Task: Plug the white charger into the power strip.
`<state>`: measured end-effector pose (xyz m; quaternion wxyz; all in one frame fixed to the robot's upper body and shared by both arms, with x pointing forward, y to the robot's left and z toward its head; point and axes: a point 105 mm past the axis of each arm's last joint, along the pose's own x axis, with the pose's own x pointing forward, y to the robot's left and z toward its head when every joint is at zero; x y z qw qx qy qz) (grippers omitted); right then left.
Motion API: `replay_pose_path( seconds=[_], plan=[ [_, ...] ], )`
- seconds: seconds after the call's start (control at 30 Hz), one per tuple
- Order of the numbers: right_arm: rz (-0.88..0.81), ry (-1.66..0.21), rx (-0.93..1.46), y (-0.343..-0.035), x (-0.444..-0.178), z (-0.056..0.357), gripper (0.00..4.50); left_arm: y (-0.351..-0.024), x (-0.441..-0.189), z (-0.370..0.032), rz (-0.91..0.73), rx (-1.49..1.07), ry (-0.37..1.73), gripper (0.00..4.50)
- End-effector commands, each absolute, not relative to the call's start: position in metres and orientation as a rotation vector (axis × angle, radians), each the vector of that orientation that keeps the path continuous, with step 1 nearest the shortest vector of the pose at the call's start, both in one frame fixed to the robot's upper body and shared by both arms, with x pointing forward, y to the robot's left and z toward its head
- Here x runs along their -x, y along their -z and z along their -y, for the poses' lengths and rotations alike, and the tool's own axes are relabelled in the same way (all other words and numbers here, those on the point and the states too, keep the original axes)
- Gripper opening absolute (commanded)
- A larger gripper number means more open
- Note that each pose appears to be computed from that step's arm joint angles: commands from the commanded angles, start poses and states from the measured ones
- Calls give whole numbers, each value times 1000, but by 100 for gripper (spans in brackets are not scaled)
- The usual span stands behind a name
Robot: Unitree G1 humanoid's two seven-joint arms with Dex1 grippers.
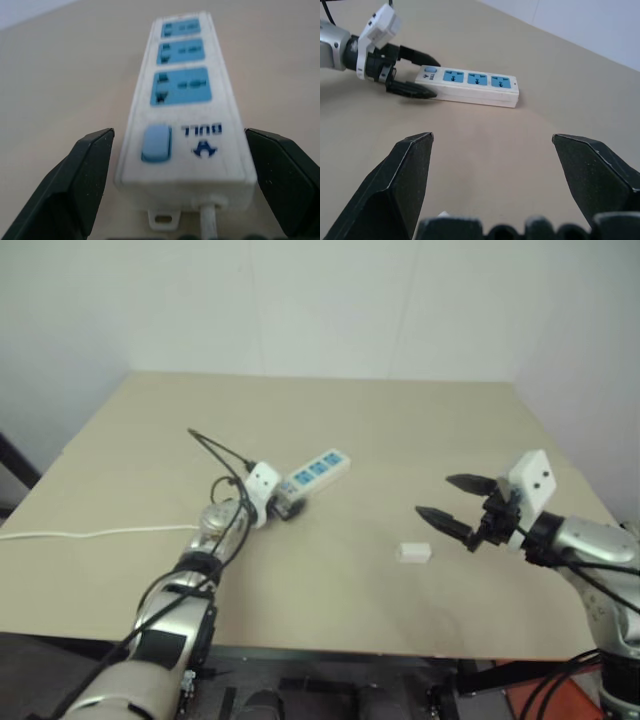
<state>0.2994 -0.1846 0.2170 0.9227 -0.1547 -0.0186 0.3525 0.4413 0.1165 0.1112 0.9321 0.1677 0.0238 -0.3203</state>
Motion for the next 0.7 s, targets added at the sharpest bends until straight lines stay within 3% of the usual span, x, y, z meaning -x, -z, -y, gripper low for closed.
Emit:
replay_pose_path(
  seconds=[0.03, 0.13, 0.33, 0.7],
  plan=[
    [103, -716, 343, -235, -291, 184, 445, -114, -448, -116, -82, -314, 623, 450],
    [107, -718, 345, -237, -290, 182, 445, -103, -445, -112, -144, -268, 656, 450],
    [113, -720, 355, -240, -286, 179, 450, -101, -440, -101, -183, -117, 726, 329],
    [98, -711, 350, -237, -283, 180, 450, -129, -419, -105, -50, -208, 1008, 329]
  ],
)
